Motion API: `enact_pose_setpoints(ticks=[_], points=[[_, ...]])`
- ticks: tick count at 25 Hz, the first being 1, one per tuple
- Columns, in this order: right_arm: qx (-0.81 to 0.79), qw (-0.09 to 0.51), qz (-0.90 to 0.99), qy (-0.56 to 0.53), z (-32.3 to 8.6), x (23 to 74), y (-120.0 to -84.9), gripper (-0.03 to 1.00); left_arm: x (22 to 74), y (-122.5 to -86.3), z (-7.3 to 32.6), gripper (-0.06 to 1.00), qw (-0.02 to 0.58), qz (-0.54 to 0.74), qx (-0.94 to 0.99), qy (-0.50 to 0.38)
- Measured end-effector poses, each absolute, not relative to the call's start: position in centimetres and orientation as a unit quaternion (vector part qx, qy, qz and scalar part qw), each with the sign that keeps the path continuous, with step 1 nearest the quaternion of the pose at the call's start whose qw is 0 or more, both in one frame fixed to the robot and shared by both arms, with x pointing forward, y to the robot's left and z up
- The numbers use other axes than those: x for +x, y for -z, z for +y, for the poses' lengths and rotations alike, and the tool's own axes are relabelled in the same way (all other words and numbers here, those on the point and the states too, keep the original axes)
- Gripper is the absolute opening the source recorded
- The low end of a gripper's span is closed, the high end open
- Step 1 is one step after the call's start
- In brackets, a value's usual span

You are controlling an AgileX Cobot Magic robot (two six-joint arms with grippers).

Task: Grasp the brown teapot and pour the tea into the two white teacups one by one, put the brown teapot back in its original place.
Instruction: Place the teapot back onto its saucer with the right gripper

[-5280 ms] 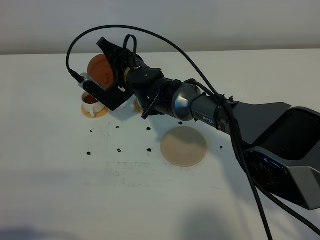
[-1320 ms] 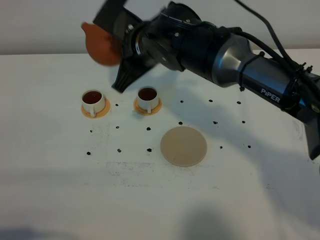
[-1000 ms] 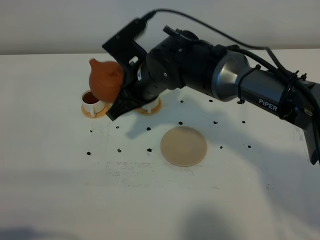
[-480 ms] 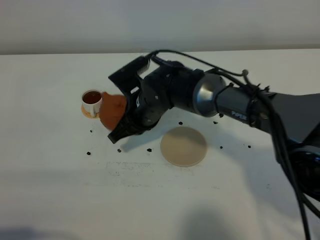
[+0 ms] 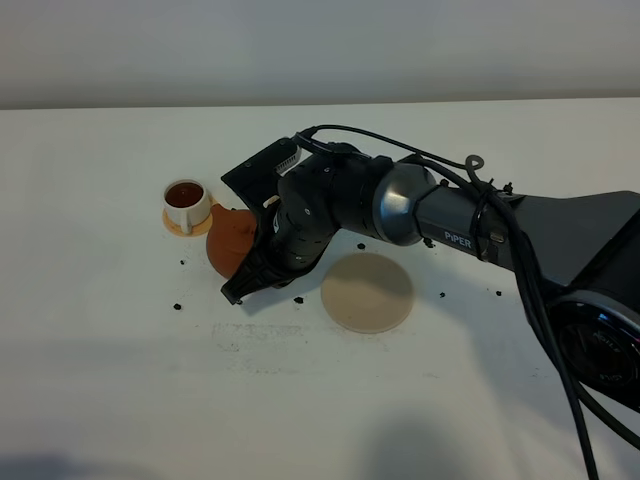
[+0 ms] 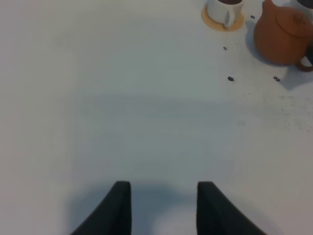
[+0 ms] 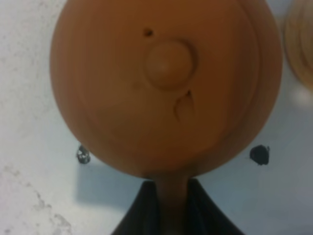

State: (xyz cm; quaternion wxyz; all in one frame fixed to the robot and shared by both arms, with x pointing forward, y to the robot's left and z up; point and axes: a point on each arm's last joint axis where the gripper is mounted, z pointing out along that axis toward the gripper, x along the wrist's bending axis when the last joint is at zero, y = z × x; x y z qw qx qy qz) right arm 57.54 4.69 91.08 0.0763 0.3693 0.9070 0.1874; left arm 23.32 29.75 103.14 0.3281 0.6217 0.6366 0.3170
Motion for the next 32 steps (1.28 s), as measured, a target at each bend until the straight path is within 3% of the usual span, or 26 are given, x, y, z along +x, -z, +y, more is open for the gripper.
enact_pose_setpoints(ticks=[7, 13, 19, 32], points=[[0.359, 0.098, 0.904, -0.208, 3.5, 56.7, -96.4, 0.11, 23.3, -103.1, 29.7, 0.31, 0.328, 0.637, 0.622, -0.317], [0.387, 0.114, 0.883, -0.242, 0.1, 56.0, -99.6, 0.11, 23.3, -103.1, 29.7, 0.31, 0.328, 0.637, 0.622, -0.317], [0.432, 0.085, 0.874, -0.206, -3.8, 54.8, -97.7, 0.11, 23.3, -103.1, 29.7, 0.31, 0.328, 0.637, 0.621, -0.317], [0.489, 0.045, 0.853, -0.177, -7.4, 52.8, -93.2, 0.11, 23.3, -103.1, 29.7, 0.31, 0.328, 0.637, 0.621, -0.317]])
